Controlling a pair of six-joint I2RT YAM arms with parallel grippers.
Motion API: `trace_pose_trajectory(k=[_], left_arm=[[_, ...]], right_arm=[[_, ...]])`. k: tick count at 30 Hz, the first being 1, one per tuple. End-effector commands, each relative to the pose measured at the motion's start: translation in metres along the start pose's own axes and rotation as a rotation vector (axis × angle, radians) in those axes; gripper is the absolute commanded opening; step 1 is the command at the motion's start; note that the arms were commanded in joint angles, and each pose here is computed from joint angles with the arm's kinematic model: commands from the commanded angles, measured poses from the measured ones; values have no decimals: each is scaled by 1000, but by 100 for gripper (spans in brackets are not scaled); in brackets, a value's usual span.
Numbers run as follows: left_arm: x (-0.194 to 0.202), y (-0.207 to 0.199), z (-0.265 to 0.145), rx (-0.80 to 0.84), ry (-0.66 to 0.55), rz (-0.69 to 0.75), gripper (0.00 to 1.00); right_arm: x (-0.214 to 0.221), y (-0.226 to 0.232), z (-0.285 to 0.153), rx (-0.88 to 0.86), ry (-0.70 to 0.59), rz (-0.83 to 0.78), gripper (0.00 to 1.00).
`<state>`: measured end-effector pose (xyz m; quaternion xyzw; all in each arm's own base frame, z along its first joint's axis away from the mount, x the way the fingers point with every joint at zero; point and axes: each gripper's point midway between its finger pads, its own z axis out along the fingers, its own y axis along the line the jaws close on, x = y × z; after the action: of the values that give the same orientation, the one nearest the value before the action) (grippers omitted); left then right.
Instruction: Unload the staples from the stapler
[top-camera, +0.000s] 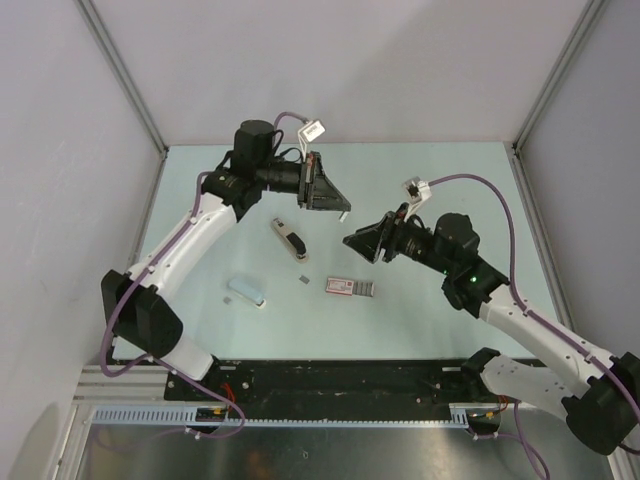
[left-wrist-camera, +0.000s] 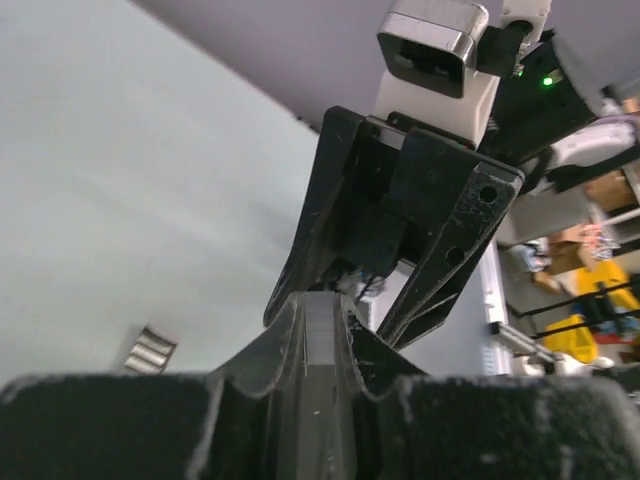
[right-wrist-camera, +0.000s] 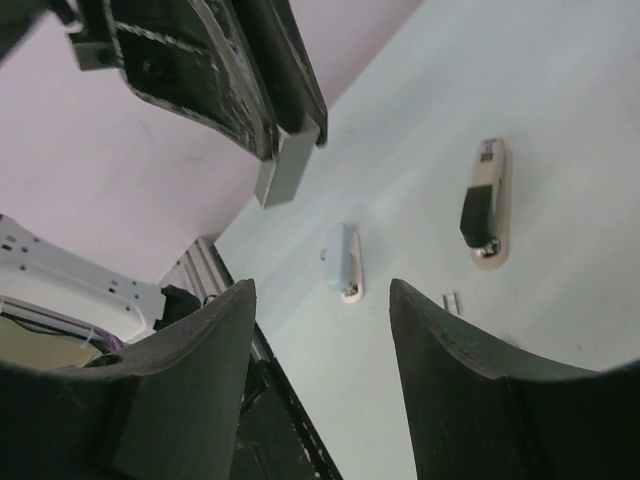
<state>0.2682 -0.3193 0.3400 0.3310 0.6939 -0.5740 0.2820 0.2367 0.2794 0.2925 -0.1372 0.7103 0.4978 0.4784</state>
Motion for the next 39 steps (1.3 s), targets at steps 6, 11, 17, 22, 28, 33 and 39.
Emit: trace_pose_trajectory(k=[6,11,17,22,28,33,39], left_arm=[[0,-42,-8,228,39,-107,18],[2,-45,-8,256,49,-123,18],[-2,-50,-9,290,47,-127,16],[-6,-55,-12,324,10,-148,16],[-8,-54,-12,320,-2,-156,15],[-14,-54,-13,312,-25,-153,15],[-13,-51,-13,310,-33,-164,15]], right_arm=[[-64,68,-15,-227,-194,-62,61],[-71,78,-17,-275,-211,-41,60],[-78,79,-16,-293,-223,-14,58],[-75,78,-11,-303,-210,14,56],[-73,79,-6,-318,-202,38,53],[-67,80,-3,-313,-187,50,51],[-72,85,-1,-337,-214,84,42]])
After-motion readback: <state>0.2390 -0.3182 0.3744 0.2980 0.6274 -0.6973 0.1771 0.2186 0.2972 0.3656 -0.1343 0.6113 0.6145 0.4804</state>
